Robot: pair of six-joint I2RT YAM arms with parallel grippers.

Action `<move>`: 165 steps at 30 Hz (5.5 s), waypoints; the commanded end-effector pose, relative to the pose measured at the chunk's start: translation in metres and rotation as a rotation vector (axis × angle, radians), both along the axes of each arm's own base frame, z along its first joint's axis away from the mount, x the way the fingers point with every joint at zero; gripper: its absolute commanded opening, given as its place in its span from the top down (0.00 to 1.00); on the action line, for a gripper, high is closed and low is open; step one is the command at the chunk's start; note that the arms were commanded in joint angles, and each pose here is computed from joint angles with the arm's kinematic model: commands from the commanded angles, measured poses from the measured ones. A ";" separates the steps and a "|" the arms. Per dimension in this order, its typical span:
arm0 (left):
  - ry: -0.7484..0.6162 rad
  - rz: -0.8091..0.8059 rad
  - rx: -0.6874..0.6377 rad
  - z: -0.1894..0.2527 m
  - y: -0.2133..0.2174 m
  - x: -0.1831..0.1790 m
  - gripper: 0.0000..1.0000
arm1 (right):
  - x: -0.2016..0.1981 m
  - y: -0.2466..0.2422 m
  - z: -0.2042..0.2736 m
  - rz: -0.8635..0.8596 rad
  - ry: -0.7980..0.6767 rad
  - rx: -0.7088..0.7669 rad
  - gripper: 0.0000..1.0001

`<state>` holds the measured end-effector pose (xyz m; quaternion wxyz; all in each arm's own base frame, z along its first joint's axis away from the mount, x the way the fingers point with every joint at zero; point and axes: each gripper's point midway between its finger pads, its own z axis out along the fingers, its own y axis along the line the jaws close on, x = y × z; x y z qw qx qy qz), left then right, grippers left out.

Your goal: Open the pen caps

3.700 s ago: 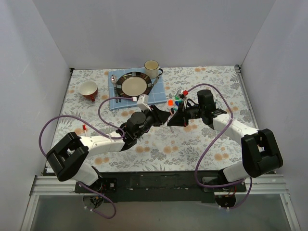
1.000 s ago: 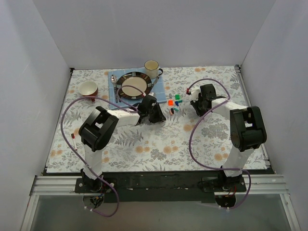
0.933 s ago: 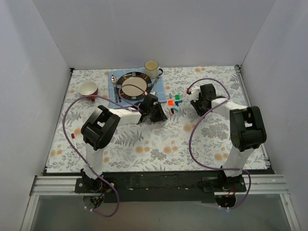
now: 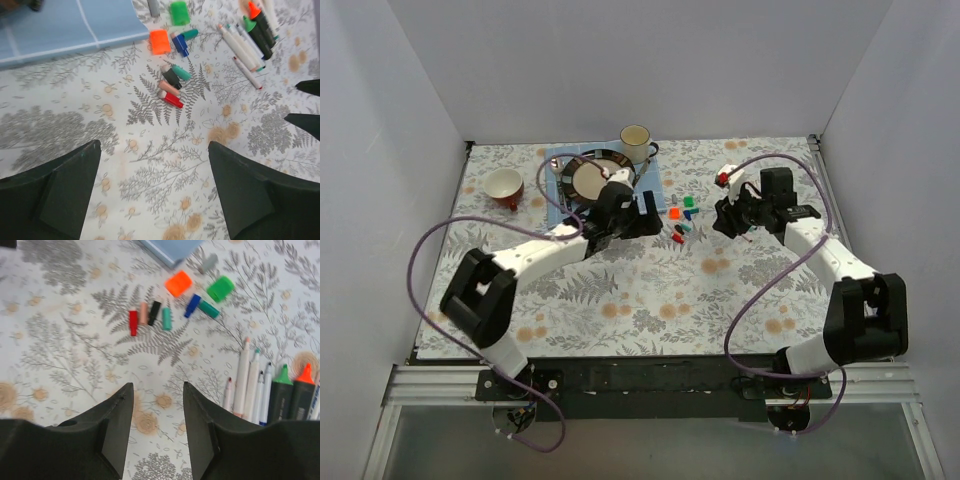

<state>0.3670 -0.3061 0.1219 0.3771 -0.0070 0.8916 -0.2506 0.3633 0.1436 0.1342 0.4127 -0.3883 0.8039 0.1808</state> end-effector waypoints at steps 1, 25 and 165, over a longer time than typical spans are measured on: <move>-0.192 0.122 -0.007 0.074 0.074 -0.012 0.07 | -0.032 0.034 0.050 0.201 -0.083 0.190 0.49; 0.141 0.775 0.319 -0.030 0.375 -0.037 0.05 | -0.096 0.100 0.063 0.463 -0.023 0.345 0.48; -0.324 0.040 -0.567 0.055 -0.037 -0.082 0.88 | -0.126 0.142 0.003 0.531 0.325 0.451 0.99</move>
